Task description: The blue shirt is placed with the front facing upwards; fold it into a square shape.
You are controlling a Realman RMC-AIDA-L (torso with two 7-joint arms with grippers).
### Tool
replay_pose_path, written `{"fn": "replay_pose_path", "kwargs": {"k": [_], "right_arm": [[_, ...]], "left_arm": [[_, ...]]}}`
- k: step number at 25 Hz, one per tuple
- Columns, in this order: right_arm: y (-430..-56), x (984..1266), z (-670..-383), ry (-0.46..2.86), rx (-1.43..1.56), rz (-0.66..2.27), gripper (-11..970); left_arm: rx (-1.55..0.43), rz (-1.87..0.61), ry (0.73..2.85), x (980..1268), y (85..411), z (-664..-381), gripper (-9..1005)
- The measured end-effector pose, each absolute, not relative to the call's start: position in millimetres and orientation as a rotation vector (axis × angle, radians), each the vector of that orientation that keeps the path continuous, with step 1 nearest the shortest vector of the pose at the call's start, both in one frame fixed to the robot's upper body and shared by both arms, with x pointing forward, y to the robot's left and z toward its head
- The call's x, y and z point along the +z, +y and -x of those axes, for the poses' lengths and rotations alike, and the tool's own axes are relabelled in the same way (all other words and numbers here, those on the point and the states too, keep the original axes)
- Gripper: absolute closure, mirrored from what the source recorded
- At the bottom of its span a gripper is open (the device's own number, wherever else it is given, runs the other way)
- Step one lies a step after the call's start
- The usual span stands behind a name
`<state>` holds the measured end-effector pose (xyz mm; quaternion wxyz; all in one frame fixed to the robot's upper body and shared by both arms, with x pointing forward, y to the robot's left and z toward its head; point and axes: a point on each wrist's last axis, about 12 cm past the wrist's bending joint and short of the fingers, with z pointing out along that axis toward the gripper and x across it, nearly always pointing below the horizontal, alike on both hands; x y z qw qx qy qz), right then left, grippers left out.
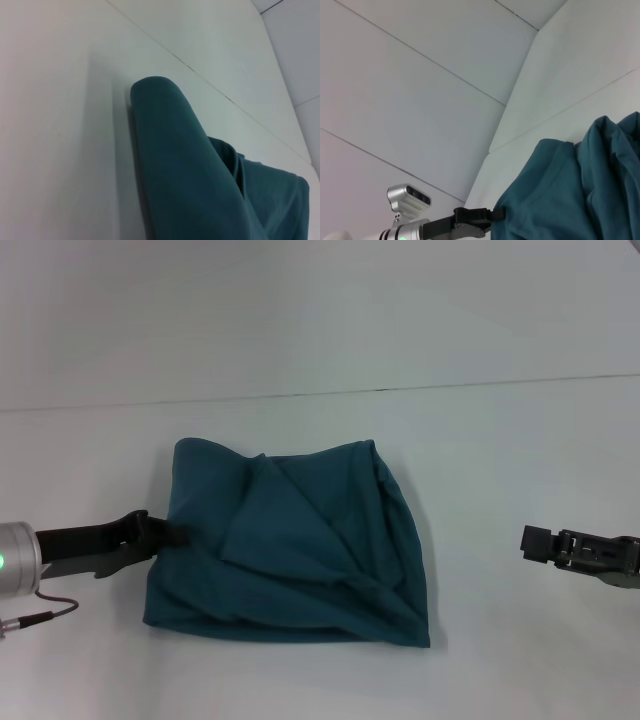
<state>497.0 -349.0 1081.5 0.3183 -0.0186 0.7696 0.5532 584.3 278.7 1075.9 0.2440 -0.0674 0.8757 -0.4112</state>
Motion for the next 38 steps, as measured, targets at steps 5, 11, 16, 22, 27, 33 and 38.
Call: {"fn": "replay_pose_path", "kwargs": {"k": [5, 11, 16, 22, 27, 33, 38], "right_arm": [[-350.2, 1081.8, -496.8, 2.024, 1.453, 0.047, 285], [-350.1, 1082.2, -497.7, 2.024, 1.452, 0.049, 285], [-349.8, 1082.5, -498.4, 2.024, 1.451, 0.05, 285], [-349.7, 1081.7, -498.9, 2.028, 1.44, 0.054, 286], [-347.6, 1083.1, -508.9, 2.046, 1.406, 0.061, 286], [-334.4, 1106.5, -554.3, 2.136, 1.338, 0.151, 286], [-317.1, 1136.8, -604.7, 2.268, 1.17, 0.223, 286]], "left_arm": [[-1.137, 0.225, 2.379, 1078.1, 284.0, -584.3, 915], [-1.115, 0.299, 2.339, 1089.8, 305.9, -580.8, 869], [-1.115, 0.385, 2.282, 1095.5, 321.4, -571.8, 731], [-1.248, 0.357, 2.235, 1097.5, 305.8, -567.8, 454], [-1.316, 0.35, 2.161, 1095.7, 291.8, -568.6, 256], [-1.373, 0.21, 2.091, 1108.1, 292.3, -566.1, 181], [-1.399, 0.061, 1.959, 1119.4, 309.1, -550.9, 118]]}}
